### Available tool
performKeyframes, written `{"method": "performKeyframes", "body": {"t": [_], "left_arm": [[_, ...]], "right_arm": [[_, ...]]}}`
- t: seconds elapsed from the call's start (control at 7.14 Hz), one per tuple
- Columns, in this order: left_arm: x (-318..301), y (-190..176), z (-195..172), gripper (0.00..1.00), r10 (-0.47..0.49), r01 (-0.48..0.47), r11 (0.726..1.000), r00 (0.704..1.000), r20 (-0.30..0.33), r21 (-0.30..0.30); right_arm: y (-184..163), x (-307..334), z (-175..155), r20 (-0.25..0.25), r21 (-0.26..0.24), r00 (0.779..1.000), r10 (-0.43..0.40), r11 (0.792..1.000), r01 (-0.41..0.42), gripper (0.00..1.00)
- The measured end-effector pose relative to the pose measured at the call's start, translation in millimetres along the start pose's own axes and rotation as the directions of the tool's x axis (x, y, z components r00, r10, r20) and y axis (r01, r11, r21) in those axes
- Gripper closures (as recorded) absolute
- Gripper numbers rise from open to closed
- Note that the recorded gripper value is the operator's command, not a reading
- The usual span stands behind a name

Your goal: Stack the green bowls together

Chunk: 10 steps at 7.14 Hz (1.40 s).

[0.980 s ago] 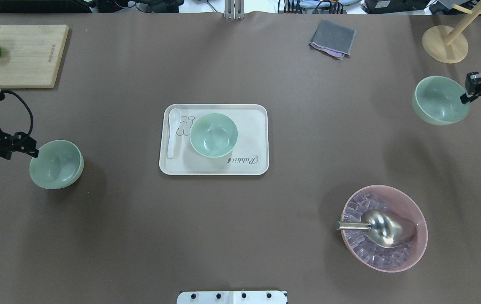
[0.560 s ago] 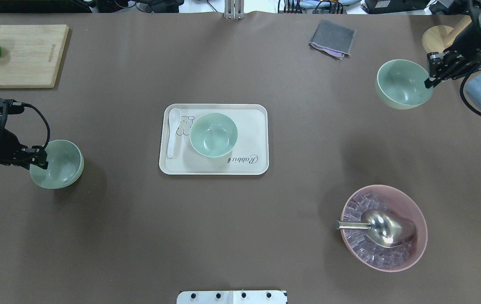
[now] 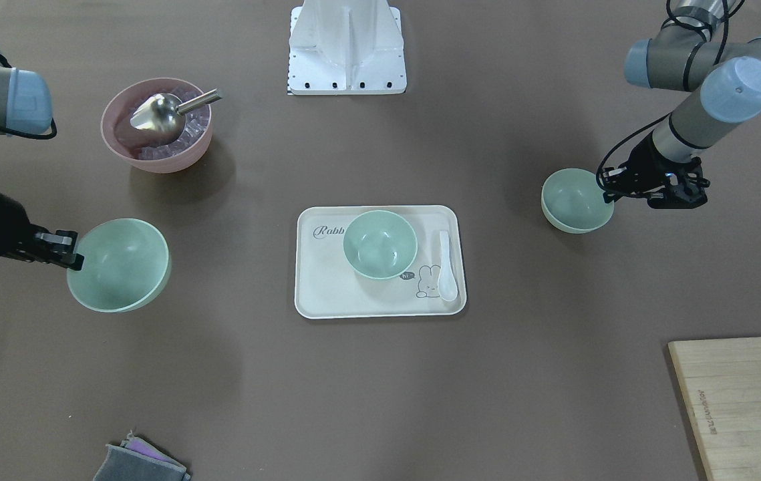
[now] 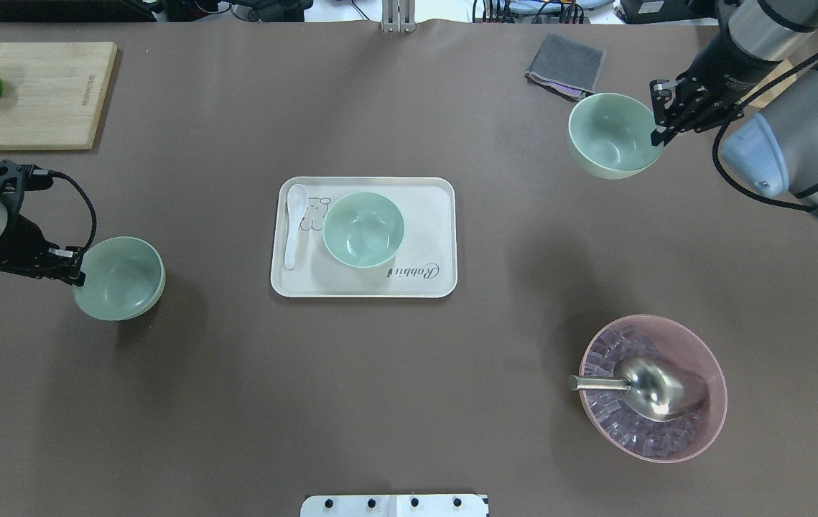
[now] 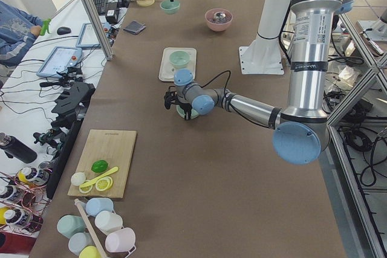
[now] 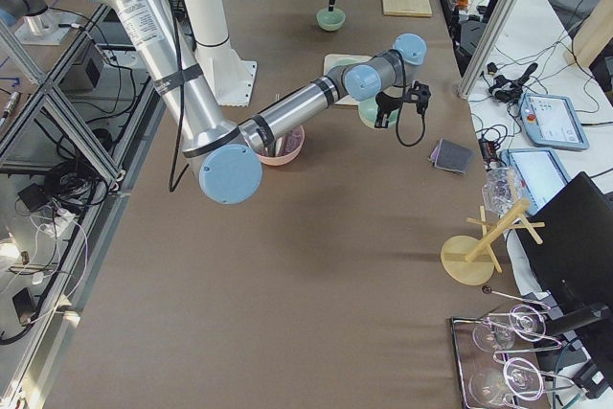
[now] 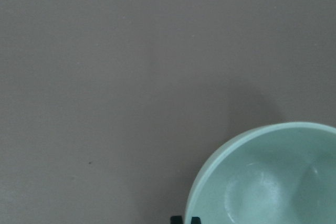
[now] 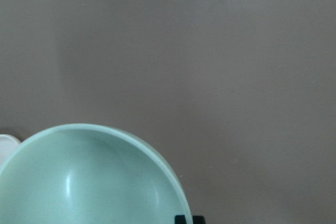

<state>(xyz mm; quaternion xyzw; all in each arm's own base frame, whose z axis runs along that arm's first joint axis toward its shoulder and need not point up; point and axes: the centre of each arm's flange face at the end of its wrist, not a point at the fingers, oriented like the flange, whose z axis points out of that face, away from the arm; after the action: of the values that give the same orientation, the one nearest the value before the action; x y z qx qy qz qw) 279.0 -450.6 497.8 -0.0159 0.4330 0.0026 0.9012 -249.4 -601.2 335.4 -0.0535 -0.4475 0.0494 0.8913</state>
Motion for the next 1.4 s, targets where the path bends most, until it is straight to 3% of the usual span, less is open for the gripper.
{"method": "performKeyframes", "body": {"t": [0.42,0.7,0.98,1.4], "left_arm": [[87.1,-31.5,-29.7,1.0,-0.048,0.049,0.999,0.993,-0.112,0.007],[134.1,-44.7,-50.7,1.0,-0.058,0.059,0.998,0.987,-0.15,0.004],[160.6,-52.9,-67.6,1.0,-0.063,0.067,0.998,0.982,-0.179,0.016],[171.7,-63.5,-97.8,1.0,-0.078,0.085,0.996,0.971,-0.226,0.022]], "right_arm": [[43.2,-113.4,23.8,0.017,0.001,0.998,0.068,0.998,-0.068,1.0],[82.2,-177.1,52.9,0.059,0.02,0.993,0.098,0.995,-0.1,1.0],[113.3,-220.4,87.2,0.097,0.049,0.988,0.119,0.991,-0.124,1.0],[126.7,-262.7,119.7,0.128,0.068,0.984,0.128,0.988,-0.137,1.0]]}}
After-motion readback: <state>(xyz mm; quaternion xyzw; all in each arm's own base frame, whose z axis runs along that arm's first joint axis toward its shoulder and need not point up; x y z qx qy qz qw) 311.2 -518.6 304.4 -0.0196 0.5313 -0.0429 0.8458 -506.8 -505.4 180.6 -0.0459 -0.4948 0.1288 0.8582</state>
